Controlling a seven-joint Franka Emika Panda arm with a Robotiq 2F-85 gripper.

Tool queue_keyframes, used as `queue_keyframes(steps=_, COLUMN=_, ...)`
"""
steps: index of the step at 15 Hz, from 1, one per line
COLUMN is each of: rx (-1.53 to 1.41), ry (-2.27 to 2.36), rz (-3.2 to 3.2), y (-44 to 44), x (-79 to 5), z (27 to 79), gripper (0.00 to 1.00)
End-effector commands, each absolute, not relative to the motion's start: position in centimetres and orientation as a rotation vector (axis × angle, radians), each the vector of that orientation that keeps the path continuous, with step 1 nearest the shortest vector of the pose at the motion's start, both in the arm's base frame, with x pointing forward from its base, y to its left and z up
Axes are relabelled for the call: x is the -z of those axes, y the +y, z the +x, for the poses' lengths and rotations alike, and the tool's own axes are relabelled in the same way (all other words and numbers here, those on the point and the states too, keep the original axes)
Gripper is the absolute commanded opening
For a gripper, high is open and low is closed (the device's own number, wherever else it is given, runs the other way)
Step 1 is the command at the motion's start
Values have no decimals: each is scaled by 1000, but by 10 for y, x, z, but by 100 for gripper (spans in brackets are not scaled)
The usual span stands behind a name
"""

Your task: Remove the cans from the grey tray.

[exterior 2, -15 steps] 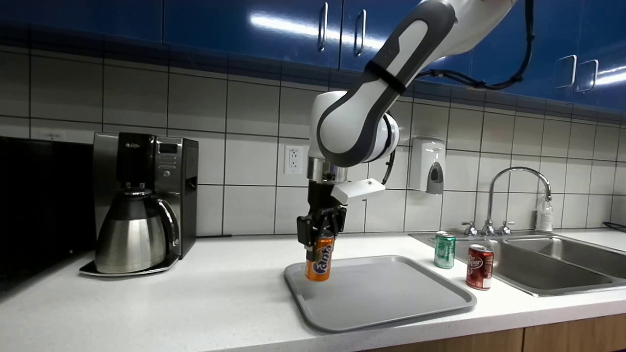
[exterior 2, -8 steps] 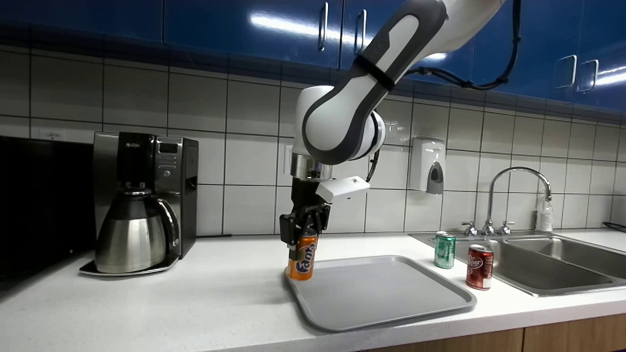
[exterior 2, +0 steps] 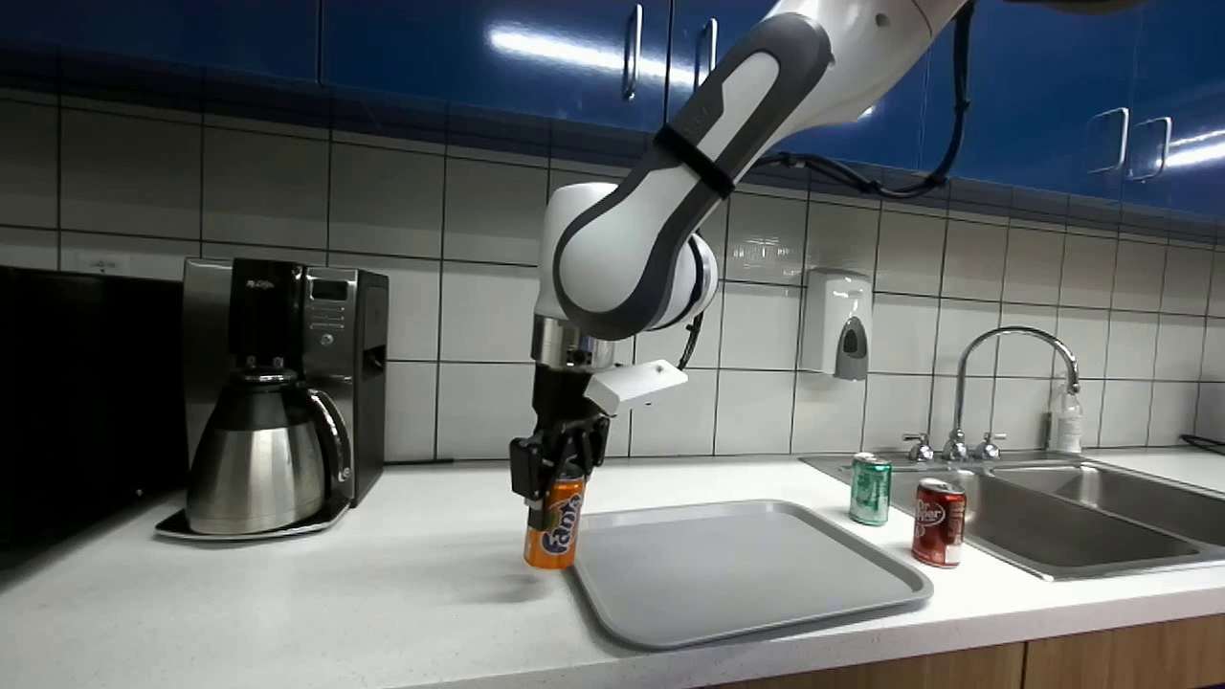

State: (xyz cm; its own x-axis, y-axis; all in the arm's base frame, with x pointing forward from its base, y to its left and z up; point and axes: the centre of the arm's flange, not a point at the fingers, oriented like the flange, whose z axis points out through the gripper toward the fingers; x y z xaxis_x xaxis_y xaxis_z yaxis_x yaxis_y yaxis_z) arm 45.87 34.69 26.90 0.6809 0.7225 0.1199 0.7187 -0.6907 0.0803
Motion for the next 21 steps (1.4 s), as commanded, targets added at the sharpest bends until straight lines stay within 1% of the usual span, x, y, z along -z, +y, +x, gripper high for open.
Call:
queue_keyframes(steps=1, rx=-212, ry=1318, rz=2804, y=370, x=-265, z=470, gripper=39)
queue_keyframes(steps=9, rx=-165, ry=1407, rz=2756, y=389, x=-243, z=472, gripper=39)
queue_keyframes(steps=10, rx=-165, ry=1407, rz=2754, y=390, x=-242, z=473, gripper=89)
queue_keyframes(steps=11, rx=-168, ry=1407, rz=2754, y=390, x=-243, z=474, gripper=90)
queue_keyframes(steps=12, rx=-177, ry=1405, rz=2755, y=390, x=-244, z=475, gripper=96)
queue_keyframes(steps=13, rx=-184, ry=1407, rz=2751, y=390, x=-246, z=476, gripper=99)
queue_keyframes(steps=21, rx=-280, ry=1405, rz=2746, y=381, x=-271, z=479, gripper=100)
